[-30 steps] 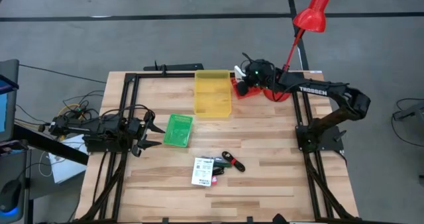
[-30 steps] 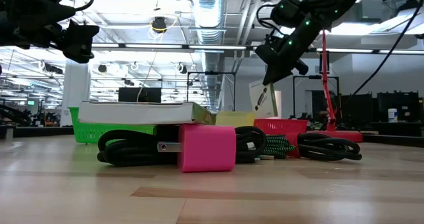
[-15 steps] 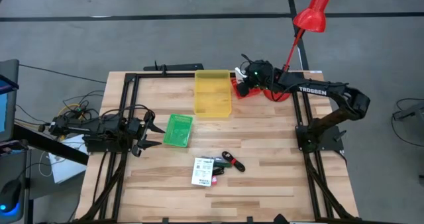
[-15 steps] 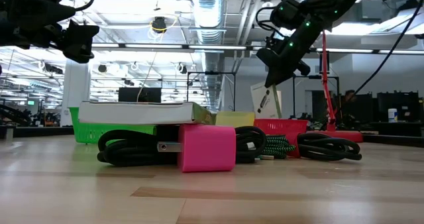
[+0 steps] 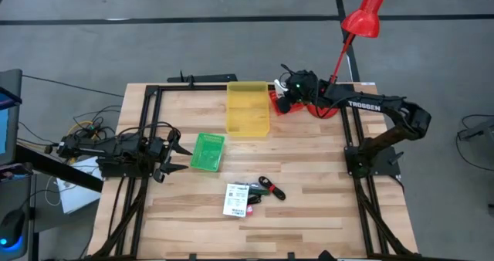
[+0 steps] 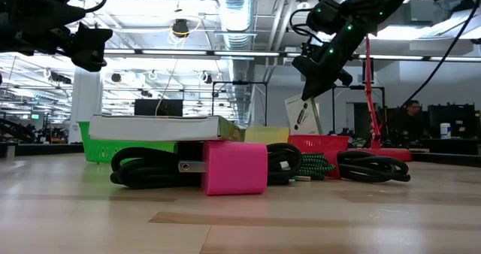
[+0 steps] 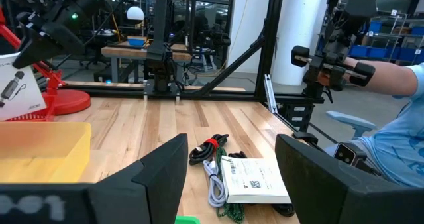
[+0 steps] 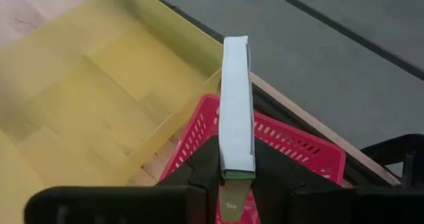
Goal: Pick and place items into bin
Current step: Put the right white card reader box into the red bin, then put the white card reader box into the red bin
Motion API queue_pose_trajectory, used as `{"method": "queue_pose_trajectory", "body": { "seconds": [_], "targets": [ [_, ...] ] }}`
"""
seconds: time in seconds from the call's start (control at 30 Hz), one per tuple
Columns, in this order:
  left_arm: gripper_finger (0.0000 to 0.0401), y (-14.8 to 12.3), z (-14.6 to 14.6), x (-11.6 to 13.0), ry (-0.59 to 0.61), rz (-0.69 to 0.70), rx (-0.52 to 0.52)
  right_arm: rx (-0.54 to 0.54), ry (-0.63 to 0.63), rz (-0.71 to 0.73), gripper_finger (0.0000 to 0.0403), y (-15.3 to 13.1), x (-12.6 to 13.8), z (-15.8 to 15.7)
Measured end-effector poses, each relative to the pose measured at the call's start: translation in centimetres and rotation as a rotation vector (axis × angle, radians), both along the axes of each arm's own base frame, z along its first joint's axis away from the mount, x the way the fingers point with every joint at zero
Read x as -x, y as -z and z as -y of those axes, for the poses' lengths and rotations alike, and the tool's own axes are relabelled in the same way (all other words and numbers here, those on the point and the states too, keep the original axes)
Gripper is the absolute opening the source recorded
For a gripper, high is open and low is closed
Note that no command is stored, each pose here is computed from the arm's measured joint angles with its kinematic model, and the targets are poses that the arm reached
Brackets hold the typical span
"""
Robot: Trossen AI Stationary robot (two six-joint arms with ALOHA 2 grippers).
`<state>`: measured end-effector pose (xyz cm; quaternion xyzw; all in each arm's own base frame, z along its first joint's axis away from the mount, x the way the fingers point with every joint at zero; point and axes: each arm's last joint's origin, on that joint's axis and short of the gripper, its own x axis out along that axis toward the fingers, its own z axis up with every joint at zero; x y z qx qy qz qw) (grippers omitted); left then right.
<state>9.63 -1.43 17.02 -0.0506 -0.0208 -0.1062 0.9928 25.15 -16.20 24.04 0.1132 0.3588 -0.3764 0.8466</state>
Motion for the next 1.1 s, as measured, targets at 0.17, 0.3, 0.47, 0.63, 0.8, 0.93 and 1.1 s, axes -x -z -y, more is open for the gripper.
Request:
{"method": "queue_pose_trajectory", "body": {
  "seconds": [0.17,0.3,0.47,0.63,0.8,0.93,1.1],
  "targets": [
    [0.0222,0.0,0.0,0.0,0.0,0.0,0.0,-0.002,-0.013,-0.011,0.0103,0.1,-0.1,-0.3],
    [0.0222,0.0,0.0,0.0,0.0,0.0,0.0,0.02,-0.018,-0.026,0.0149,0.0,-0.3,-0.7],
    [0.0222,0.0,0.0,0.0,0.0,0.0,0.0,0.063,-0.043,-0.062,0.0197,-0.1,-0.6,-1.2],
    [0.0222,0.0,0.0,0.0,0.0,0.0,0.0,0.123,-0.053,-0.067,0.0211,-1.1,-0.3,-1.8],
    [0.0222,0.0,0.0,0.0,0.0,0.0,0.0,0.185,-0.094,-0.036,0.0198,-3.3,0.9,-2.8],
    [0.0222,0.0,0.0,0.0,0.0,0.0,0.0,0.255,-0.188,-0.035,0.0183,-5.6,2.4,-4.8],
    [0.0222,0.0,0.0,0.0,0.0,0.0,0.0,0.318,-0.355,-0.068,0.0167,-7.7,4.8,-8.3]
  ]
}}
